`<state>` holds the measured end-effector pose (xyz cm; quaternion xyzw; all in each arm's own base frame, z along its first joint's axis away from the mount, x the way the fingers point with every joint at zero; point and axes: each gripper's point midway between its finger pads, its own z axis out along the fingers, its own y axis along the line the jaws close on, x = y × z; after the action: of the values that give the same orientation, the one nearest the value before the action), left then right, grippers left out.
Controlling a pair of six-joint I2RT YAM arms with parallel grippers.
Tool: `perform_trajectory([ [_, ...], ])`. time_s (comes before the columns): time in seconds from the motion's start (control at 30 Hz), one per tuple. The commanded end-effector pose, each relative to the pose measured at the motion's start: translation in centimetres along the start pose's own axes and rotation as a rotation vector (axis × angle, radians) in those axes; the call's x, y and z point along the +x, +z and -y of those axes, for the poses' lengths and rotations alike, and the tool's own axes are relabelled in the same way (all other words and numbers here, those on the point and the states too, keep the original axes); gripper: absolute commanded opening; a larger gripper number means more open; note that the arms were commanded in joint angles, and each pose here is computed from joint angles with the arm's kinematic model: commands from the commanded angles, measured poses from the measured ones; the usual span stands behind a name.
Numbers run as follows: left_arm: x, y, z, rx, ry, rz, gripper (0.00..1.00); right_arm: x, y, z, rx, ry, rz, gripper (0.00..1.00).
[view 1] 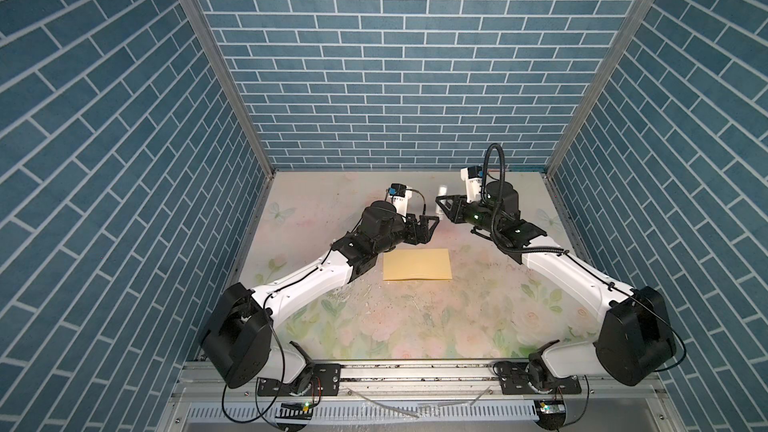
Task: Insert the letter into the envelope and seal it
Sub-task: 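Lift the glue stick with the right gripper while the left grasps its body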
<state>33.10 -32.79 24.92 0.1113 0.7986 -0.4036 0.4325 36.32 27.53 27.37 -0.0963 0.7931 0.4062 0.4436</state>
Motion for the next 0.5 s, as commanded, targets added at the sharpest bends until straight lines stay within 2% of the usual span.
perform_trajectory([
  [0.0, -0.5, 0.3, 0.1, 0.012, -0.001, 0.015, 0.84, -0.9, -0.5, -2.1, -0.073, 0.028, 0.058, 0.00],
  [0.33, -0.5, 0.4, -1.1, -0.045, 0.020, 0.031, 0.74, 0.8, 0.2, -4.4, -0.130, 0.045, 0.020, 0.00],
  [0.47, -0.6, 0.4, -1.3, -0.056, 0.023, 0.036, 0.66, 1.4, 0.6, -5.1, -0.147, 0.046, 0.006, 0.00],
])
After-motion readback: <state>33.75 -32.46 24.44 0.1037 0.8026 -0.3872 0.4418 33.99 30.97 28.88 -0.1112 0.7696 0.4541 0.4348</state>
